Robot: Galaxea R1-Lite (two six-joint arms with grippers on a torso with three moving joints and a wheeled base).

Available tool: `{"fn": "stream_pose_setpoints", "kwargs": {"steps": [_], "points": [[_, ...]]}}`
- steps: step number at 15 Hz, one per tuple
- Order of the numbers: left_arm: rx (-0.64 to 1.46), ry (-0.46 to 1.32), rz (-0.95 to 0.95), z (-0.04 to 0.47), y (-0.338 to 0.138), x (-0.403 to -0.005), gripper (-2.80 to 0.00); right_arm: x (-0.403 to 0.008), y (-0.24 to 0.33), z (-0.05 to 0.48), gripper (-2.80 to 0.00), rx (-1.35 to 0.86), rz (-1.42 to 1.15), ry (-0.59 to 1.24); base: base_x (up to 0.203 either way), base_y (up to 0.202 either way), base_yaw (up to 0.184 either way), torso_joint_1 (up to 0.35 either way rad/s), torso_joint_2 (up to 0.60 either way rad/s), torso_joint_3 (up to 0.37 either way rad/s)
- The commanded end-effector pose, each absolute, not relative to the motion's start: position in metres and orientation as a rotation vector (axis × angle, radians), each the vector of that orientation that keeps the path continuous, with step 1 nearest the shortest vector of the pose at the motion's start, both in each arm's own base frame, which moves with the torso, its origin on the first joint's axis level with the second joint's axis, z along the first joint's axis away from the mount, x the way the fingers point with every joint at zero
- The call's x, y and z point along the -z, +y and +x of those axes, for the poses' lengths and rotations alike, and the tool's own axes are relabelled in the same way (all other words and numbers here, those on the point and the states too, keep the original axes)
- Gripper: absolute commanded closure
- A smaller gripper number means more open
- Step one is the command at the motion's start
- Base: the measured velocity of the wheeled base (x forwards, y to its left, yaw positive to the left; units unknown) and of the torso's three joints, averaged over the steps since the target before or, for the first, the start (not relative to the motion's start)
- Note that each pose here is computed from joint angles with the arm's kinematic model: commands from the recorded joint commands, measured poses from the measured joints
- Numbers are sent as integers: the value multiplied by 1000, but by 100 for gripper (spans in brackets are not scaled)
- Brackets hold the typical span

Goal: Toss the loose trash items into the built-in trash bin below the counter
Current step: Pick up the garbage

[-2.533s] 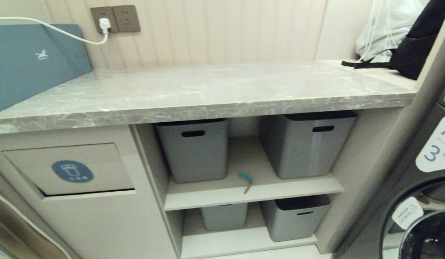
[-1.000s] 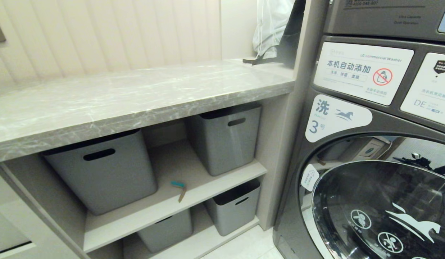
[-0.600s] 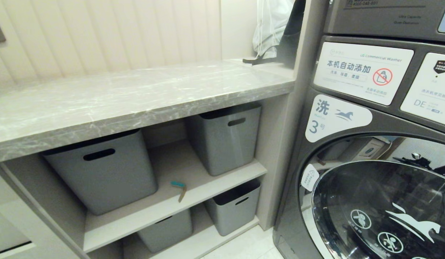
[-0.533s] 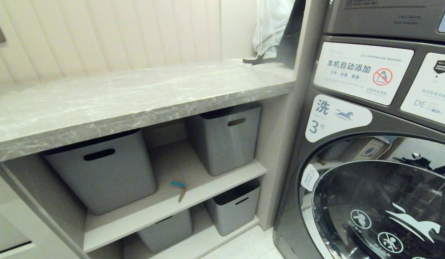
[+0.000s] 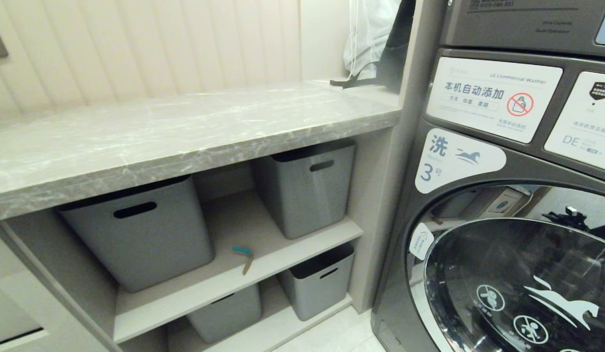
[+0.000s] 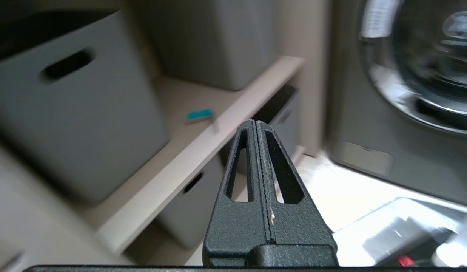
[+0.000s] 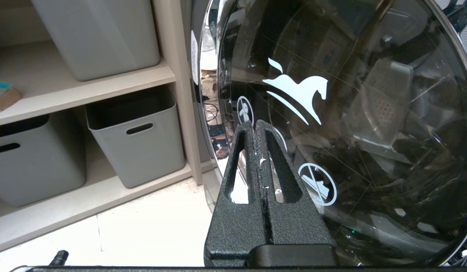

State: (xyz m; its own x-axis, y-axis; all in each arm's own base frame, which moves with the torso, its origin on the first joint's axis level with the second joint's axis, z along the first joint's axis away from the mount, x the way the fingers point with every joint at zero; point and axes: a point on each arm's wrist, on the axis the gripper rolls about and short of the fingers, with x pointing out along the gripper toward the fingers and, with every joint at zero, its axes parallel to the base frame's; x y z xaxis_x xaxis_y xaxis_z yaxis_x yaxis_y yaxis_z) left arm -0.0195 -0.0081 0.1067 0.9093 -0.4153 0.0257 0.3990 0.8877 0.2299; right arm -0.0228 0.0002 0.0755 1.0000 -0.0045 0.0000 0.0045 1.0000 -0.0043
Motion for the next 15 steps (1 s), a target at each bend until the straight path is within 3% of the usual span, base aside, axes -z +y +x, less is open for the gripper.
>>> {"fn": "stream_pose_setpoints", "kwargs": {"steps": [1,5,9,12,15], "points": [[502,70,209,7,-10,-119,0,-75,0,-23,0,3,-5,0,0,0,0,0,0,0],[757,293,285,78,-29,-127,0,-75,0,-23,0,3,-5,0,0,0,0,0,0,0],[884,441,331,161,-62,-124,0,-75,0,-23,0,5,-5,0,0,0,0,0,0,0],[852,510,372,219,-96,-113,0,-75,0,-23,0,3,-5,0,0,0,0,0,0,0],[662,561,383,240,-131,-98,0,-75,0,-23,0,5,-5,0,0,0,0,0,0,0]]}}
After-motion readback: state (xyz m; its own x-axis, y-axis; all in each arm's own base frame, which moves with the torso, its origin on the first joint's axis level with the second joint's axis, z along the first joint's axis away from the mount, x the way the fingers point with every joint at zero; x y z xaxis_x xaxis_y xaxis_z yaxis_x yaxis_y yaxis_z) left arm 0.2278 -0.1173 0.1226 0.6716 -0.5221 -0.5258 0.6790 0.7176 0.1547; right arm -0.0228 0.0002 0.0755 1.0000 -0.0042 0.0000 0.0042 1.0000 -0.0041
